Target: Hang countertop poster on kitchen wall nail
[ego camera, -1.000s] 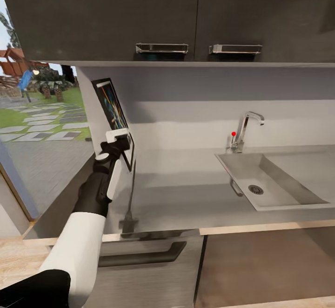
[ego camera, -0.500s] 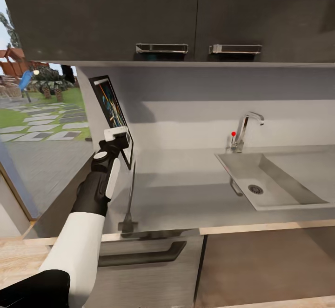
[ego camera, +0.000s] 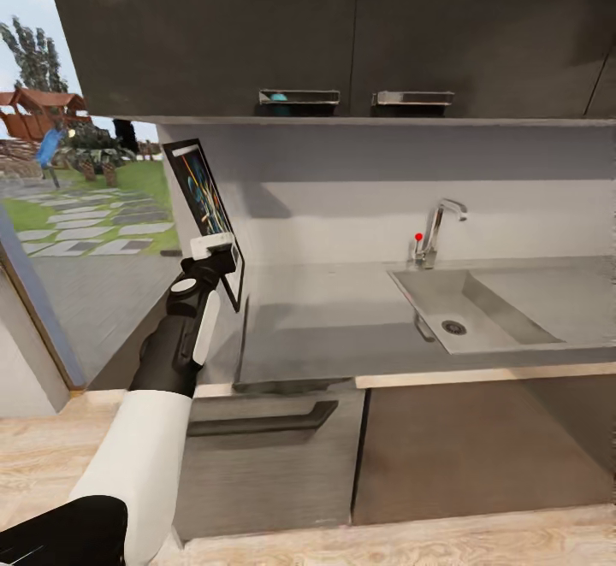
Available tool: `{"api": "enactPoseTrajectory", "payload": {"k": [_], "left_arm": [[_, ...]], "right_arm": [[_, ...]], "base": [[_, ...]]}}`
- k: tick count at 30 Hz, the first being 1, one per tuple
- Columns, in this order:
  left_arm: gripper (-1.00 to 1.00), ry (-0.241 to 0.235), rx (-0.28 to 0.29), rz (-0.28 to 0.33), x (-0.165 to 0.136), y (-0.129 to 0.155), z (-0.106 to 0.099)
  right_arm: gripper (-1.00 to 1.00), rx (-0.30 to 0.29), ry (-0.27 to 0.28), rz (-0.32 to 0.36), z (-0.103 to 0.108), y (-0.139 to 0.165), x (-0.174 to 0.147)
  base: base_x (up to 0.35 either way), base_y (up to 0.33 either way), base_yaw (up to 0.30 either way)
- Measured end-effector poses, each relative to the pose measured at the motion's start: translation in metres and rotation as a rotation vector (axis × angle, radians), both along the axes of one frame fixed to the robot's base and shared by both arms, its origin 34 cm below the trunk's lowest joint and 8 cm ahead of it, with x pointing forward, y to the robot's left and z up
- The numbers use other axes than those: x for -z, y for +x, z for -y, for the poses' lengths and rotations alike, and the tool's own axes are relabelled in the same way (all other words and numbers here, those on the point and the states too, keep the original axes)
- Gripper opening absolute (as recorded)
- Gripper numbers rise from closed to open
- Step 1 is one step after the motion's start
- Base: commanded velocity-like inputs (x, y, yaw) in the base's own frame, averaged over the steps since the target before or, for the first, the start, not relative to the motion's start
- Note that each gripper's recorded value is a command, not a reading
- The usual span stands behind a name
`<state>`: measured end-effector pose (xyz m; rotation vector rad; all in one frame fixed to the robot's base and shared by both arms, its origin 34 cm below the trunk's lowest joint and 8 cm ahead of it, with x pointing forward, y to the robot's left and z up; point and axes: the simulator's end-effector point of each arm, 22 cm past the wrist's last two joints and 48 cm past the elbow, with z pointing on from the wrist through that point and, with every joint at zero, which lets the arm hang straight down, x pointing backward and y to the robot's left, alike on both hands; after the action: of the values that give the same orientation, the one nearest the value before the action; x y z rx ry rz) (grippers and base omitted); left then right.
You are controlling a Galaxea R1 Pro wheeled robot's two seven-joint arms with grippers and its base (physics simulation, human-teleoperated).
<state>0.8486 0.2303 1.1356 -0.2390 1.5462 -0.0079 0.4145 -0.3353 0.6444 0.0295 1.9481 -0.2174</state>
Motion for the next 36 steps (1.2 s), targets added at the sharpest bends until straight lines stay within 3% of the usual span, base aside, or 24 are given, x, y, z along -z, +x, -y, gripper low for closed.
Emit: {"api": "enactPoseTrajectory", "payload": {"k": [36], "left_arm": [[-1.0, 0.0, 0.005, -0.012, 0.0055, 0.0013, 0.0024]], "right_arm": [[1.0, 0.0, 0.0, -0.001, 0.0001, -0.0001, 0.0003]], "base": [[-0.339, 0.0, 0.0]]}}
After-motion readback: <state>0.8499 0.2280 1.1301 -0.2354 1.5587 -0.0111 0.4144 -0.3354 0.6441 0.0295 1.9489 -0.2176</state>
